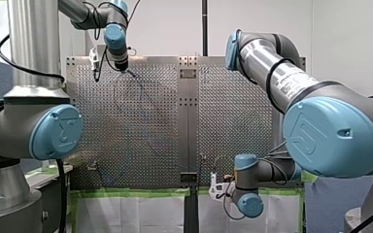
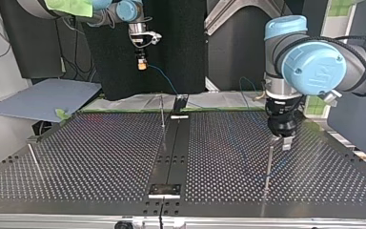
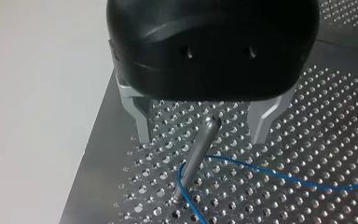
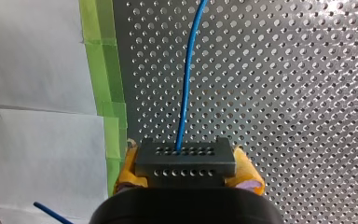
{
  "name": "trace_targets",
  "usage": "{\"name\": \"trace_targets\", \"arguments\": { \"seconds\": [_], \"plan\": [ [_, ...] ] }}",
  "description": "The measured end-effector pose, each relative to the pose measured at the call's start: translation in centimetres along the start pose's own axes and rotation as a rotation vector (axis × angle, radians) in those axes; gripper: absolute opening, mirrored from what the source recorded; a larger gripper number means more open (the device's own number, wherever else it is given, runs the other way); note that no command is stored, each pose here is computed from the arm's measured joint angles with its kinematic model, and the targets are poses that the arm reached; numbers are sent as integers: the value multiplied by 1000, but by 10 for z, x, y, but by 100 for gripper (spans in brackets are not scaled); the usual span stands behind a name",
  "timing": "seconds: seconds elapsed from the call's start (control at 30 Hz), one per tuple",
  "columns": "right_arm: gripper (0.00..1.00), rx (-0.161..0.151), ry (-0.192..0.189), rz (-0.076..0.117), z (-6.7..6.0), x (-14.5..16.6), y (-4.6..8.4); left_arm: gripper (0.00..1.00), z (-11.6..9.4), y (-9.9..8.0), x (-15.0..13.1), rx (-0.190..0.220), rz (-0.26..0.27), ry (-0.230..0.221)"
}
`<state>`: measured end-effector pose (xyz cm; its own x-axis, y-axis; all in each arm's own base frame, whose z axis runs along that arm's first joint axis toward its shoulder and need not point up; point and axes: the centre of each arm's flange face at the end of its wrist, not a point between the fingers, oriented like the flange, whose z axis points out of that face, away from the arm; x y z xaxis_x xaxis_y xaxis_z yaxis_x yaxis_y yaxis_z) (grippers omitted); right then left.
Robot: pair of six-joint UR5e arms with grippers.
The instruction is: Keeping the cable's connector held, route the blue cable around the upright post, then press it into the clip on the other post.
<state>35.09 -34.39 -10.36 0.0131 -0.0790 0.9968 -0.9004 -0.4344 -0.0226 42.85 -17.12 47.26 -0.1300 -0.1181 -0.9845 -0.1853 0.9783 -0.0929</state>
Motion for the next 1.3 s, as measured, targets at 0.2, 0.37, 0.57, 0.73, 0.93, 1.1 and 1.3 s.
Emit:
{"name": "trace_targets", "arguments": {
  "seconds": [0.2, 0.37, 0.57, 0.73, 0.93, 1.1, 1.3],
  "plan": [
    [0, 0, 0, 0, 0, 0, 0, 98, 0, 1, 0, -5, 0, -1],
    [0, 0, -1, 0, 0, 0, 0, 98, 0, -3, -1, 8, 21, -10],
    [0, -3, -2, 3, 0, 0, 1, 98, 0, -11, -2, 49, 71, -38],
    [0, -3, -6, 4, 0, -1, 2, 98, 0, -21, -4, 110, 121, -62],
    [0, -4, -9, 7, 0, -1, 2, 98, 4, -34, -1, 180, 182, -89],
    [0, -2, -5, 15, 2, 0, 1, 98, 17, -45, 12, 205, 232, -76],
    [0, 5, -11, 15, 2, -1, 0, 98, 26, -54, 17, 194, 247, -101]
  ]
}}
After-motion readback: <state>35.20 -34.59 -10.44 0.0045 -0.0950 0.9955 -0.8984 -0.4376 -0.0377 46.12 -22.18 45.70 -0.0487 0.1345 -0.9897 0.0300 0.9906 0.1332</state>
